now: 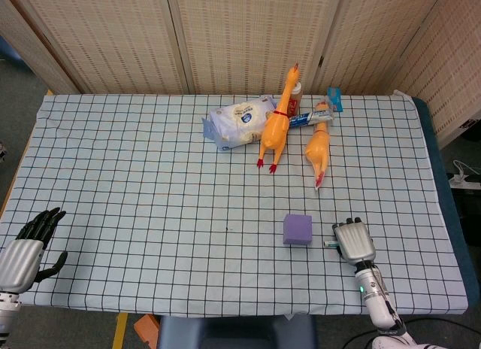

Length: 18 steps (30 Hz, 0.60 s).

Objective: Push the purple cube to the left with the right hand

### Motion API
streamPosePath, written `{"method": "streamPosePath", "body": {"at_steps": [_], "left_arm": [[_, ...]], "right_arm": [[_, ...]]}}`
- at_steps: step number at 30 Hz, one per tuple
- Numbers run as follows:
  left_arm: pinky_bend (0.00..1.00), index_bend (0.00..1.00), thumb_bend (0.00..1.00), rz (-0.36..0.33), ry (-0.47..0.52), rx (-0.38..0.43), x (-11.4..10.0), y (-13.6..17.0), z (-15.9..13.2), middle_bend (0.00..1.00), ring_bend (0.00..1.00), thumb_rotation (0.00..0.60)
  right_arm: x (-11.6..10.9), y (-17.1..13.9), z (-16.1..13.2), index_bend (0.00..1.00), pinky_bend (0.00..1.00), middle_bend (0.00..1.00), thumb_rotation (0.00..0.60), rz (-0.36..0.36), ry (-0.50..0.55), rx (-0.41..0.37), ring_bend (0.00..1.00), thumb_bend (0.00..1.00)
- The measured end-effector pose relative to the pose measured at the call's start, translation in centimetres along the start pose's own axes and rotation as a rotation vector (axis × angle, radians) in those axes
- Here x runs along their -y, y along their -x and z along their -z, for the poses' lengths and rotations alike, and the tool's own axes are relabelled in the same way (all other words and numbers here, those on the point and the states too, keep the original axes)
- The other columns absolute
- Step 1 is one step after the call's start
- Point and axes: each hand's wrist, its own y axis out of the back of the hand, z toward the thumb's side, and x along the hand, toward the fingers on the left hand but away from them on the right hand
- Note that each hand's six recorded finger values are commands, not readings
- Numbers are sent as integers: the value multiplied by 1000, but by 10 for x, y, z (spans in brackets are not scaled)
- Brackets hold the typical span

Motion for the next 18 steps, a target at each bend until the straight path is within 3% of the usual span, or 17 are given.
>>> {"method": "streamPosePath", "body": {"at_steps": [8,18], "left_arm": [[138,0,409,3,-1,-4,0,0,0,0,0,600],[138,0,410,2,-3,-5,0,0,0,0,0,600]], "right_arm": [[7,1,1,780,474,616,600,-21,0,0,443,388],[2,2,3,887,526,691,600,-2,36,-1,511,401]]}}
